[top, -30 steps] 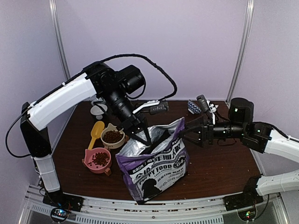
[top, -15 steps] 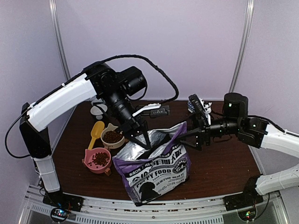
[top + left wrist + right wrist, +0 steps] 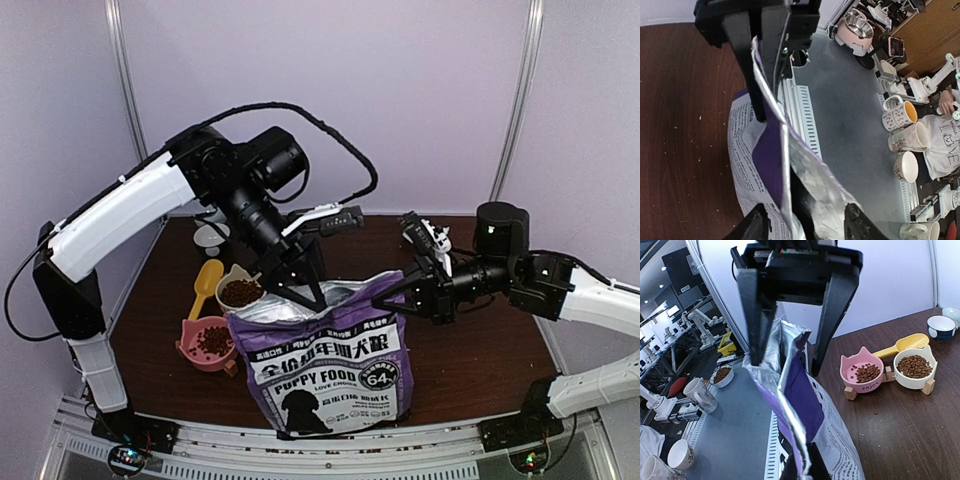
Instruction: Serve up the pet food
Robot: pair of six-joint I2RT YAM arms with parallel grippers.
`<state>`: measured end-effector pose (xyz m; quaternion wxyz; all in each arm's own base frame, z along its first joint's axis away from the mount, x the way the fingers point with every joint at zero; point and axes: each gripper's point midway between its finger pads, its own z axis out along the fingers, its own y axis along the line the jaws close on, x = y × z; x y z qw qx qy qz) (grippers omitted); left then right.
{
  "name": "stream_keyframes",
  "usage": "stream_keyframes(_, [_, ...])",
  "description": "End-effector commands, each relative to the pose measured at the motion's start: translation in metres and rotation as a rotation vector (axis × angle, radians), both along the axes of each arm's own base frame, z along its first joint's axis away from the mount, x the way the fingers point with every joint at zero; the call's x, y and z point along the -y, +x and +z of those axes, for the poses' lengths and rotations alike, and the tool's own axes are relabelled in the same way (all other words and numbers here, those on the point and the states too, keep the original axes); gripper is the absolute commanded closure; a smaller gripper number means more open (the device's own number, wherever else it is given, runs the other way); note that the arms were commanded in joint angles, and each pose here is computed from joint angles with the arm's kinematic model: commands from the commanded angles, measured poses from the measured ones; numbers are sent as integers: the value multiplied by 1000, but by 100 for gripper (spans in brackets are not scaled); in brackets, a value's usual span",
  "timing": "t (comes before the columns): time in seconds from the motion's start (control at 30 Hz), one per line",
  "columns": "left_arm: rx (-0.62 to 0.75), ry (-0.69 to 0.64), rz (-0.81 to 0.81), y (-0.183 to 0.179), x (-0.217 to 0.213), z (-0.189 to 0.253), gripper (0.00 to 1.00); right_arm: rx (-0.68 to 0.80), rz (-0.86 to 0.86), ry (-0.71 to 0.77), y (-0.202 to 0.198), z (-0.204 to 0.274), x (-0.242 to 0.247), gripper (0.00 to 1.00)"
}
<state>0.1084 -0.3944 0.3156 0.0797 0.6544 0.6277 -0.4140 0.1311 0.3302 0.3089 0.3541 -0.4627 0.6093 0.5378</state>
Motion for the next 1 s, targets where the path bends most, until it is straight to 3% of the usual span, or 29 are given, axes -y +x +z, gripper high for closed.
stream_keyframes(0.0, [75,-185,41,-2,4,45,36,70,-103,119,3,31,14,100])
stream_keyframes(0.1, [46,-175,60,-7,-2,41,15,87,-176,132,9,31,23,100])
stream_keyframes(0.13, [39,-155,73,-6,-3,34,12,93,-193,138,10,31,25,100])
stream_keyframes(0.33, [101,36,126,-4,-2,-21,7,101,-219,156,13,36,27,100])
stream_keyframes(0.57, [208,85,148,-1,1,-28,4,103,-237,153,17,36,27,100])
stream_keyframes(0.67, [343,117,216,15,1,-29,10,106,-246,154,18,37,27,100])
stream_keyframes(0.77, [443,135,286,32,-2,-24,23,106,-244,152,18,38,28,100])
stream_keyframes(0.87, [483,140,324,42,-3,-21,34,103,-238,149,16,38,28,100])
stream_keyframes(0.97, [468,129,316,39,-1,-19,53,101,-231,148,14,38,29,100])
